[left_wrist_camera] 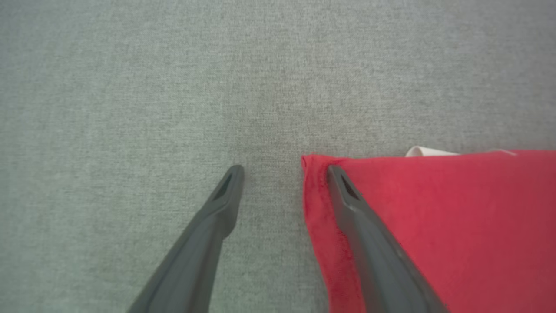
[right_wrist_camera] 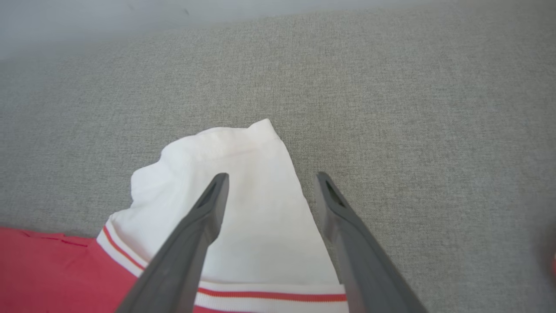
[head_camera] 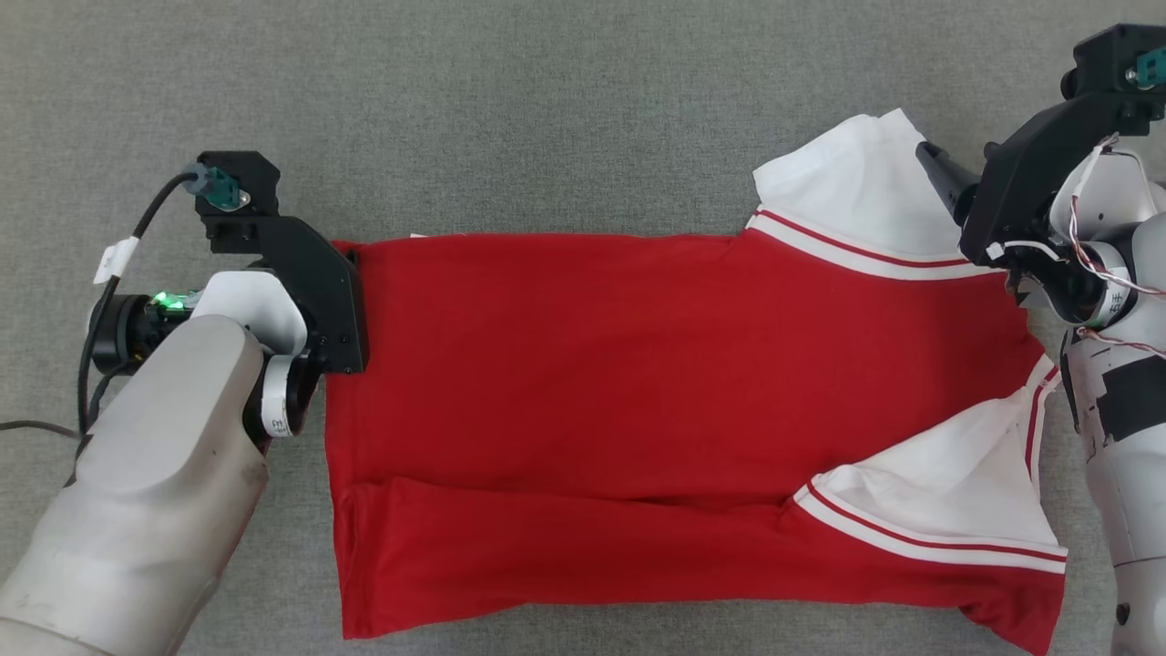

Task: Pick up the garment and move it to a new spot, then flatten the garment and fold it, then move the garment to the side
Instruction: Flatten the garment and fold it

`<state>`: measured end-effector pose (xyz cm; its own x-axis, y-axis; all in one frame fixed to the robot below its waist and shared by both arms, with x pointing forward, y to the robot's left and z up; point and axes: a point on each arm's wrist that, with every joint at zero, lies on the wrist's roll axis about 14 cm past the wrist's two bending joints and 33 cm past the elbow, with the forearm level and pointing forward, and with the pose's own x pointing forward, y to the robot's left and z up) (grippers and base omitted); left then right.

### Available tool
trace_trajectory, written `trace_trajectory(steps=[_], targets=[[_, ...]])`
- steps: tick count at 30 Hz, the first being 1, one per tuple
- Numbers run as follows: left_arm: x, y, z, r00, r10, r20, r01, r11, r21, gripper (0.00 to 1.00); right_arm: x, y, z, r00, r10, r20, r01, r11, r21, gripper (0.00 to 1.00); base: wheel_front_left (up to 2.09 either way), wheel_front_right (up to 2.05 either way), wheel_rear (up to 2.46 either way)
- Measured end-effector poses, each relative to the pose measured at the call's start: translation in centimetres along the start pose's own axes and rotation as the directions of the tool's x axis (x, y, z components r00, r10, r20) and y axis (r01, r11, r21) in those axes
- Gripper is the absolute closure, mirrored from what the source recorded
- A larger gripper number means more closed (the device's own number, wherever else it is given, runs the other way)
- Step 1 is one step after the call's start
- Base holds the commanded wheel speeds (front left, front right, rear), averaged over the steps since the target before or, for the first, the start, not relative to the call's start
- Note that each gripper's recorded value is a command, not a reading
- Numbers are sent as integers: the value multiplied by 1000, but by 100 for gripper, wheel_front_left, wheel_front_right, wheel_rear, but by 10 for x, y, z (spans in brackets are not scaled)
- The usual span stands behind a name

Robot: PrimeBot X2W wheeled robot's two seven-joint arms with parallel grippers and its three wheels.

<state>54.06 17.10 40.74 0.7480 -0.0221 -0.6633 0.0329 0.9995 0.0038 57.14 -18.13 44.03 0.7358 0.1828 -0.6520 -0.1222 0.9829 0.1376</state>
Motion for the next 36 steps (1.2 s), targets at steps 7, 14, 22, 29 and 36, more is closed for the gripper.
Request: trace_trajectory(steps=[7,14,22,29,36], targets=[[6,-2,-5,999,-23,-30,22,1000,-6,100,7,0,3,1000,0,-22,-1,1000,-19,0,0,0,0],[17,0,0,999,-35,-35,34,999,-14,100,24,-13,7,998,-40,-55,37,998,-53,0,0,0,0],[23,-1,5,999,-46,-20,46,999,-14,100,51,-10,-7,992,-36,-120,28,997,-69,0,0,0,0],[31,-3,6,998,-55,-5,55,998,-17,100,66,-3,-16,983,-34,-183,9,991,-134,100,0,0,0],[29,-6,25,992,-49,116,53,998,-29,100,58,-19,27,996,-57,68,68,984,-164,100,0,0,0]])
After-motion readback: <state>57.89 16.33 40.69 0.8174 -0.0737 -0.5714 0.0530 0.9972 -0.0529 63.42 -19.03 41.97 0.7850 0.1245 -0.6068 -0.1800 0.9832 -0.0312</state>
